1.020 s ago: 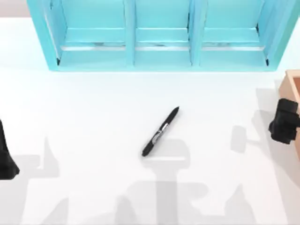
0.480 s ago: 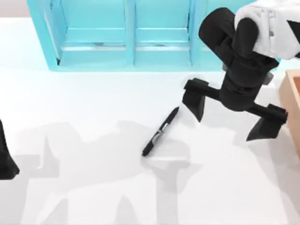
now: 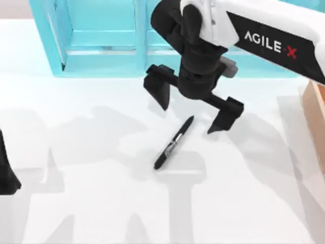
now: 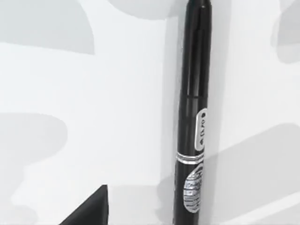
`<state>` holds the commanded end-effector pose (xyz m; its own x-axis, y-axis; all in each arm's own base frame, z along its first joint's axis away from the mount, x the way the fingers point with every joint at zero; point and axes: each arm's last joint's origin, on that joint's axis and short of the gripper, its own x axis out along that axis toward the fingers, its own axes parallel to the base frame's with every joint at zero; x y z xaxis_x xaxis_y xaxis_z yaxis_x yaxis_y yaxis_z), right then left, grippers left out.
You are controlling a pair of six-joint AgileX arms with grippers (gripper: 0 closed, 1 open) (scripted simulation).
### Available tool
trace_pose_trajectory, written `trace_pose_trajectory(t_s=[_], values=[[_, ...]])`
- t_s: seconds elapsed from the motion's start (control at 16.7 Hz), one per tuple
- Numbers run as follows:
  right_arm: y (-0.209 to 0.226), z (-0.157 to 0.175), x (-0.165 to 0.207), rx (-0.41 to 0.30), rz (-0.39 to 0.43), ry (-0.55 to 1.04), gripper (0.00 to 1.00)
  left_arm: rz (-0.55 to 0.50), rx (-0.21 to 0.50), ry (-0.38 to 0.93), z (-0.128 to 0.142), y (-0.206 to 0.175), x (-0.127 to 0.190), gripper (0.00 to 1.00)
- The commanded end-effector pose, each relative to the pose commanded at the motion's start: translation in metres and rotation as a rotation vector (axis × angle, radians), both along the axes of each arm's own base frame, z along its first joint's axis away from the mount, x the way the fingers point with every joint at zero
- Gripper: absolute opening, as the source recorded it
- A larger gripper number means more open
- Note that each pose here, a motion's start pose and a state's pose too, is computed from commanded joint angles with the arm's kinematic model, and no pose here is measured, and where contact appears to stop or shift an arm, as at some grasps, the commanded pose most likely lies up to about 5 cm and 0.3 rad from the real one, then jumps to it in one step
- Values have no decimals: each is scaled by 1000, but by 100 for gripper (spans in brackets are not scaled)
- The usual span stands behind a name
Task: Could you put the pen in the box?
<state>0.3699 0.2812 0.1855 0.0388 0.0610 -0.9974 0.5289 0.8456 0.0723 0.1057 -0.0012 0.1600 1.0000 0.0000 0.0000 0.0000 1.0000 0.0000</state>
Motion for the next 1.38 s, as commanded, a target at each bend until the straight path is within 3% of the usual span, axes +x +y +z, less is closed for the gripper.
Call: trace_pose_trajectory(t_s=[0.48, 0.96, 1.26, 1.38], values=[[5, 0, 4, 13, -13, -12, 100, 0, 0, 0, 0, 0, 0, 100], [15, -89, 9, 17, -10, -15, 100, 0, 0, 0, 0, 0, 0, 100], [14, -99, 8, 13, -10, -11, 100, 0, 0, 0, 0, 0, 0, 100], [14, -99, 8, 13, -10, -11, 85, 0, 0, 0, 0, 0, 0, 100]])
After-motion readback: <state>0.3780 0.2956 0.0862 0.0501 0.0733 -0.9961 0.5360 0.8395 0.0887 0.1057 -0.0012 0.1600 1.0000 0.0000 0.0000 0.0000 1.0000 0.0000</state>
